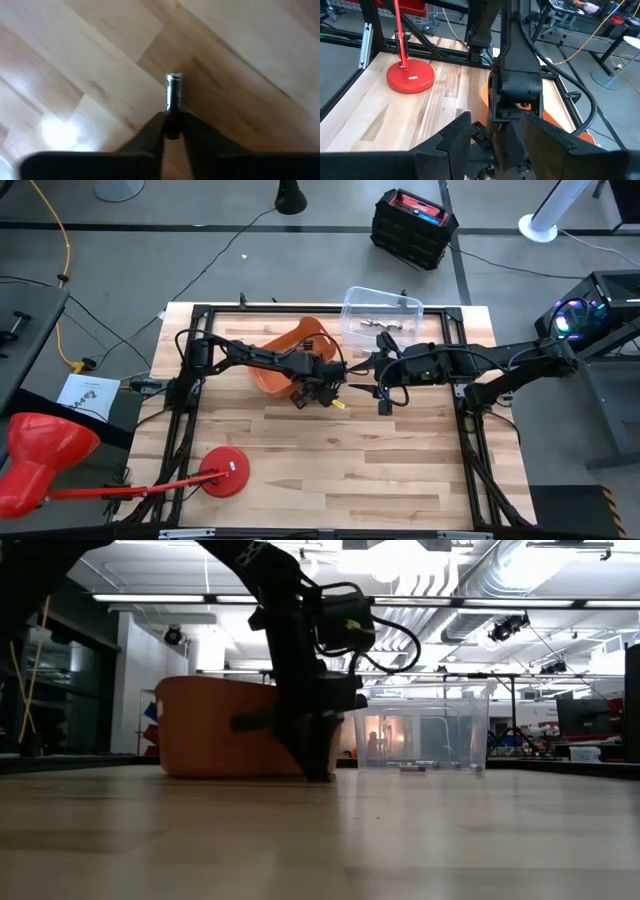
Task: Sort batteries
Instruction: Put the silver battery into the transparent bin
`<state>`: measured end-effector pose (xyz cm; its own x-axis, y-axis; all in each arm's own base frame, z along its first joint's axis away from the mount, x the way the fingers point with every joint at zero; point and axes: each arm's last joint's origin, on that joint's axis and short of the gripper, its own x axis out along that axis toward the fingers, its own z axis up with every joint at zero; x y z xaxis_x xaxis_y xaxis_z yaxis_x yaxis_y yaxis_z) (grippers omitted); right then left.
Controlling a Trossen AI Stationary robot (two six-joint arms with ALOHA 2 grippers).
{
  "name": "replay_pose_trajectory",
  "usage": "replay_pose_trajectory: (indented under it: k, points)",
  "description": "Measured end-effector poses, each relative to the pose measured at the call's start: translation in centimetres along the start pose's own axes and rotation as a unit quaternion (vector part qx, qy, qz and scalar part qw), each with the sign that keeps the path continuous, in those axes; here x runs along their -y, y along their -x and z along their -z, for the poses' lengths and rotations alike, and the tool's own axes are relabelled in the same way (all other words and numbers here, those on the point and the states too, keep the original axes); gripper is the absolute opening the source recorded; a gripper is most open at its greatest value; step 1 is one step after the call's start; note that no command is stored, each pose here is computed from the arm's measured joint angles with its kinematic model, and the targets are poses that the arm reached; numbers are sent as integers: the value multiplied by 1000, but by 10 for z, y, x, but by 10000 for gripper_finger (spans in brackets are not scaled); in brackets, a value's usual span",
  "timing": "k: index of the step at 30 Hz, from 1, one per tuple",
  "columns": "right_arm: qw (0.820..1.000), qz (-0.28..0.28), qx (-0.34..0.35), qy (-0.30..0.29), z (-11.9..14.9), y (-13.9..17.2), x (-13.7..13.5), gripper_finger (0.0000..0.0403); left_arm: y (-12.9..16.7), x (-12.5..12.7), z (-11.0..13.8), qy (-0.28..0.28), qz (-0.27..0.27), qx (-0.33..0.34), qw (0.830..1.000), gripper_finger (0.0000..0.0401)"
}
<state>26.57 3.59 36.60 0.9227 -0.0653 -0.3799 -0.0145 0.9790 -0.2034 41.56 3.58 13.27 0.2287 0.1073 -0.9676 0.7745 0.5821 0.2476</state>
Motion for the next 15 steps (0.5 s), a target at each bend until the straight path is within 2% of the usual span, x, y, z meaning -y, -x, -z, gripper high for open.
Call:
replay_pose_trajectory:
  k: [2, 3, 7, 10, 12, 15]
  points:
    - [1000, 0, 0, 1, 0, 0, 0, 167, 0, 2, -3, 1, -1, 0, 1000, 23]
    - [1000, 0, 0, 0, 0, 0, 0, 167, 0, 2, -4, 5, -2, 0, 1000, 16]
    - [1000, 0, 0, 0, 0, 0, 0, 167, 5, 6, -11, 9, -11, 1, 1000, 24]
    - [1000, 0, 0, 0, 0, 0, 0, 167, 16, 8, -17, 5, -15, 25, 1000, 11]
    - [1000, 0, 3, 1, -1, 0, 0, 167, 31, 6, -21, 4, -40, 44, 998, 6]
    - [1000, 1, 11, 0, -2, 0, 0, 167, 53, -7, -23, 22, -118, 67, 991, 7]
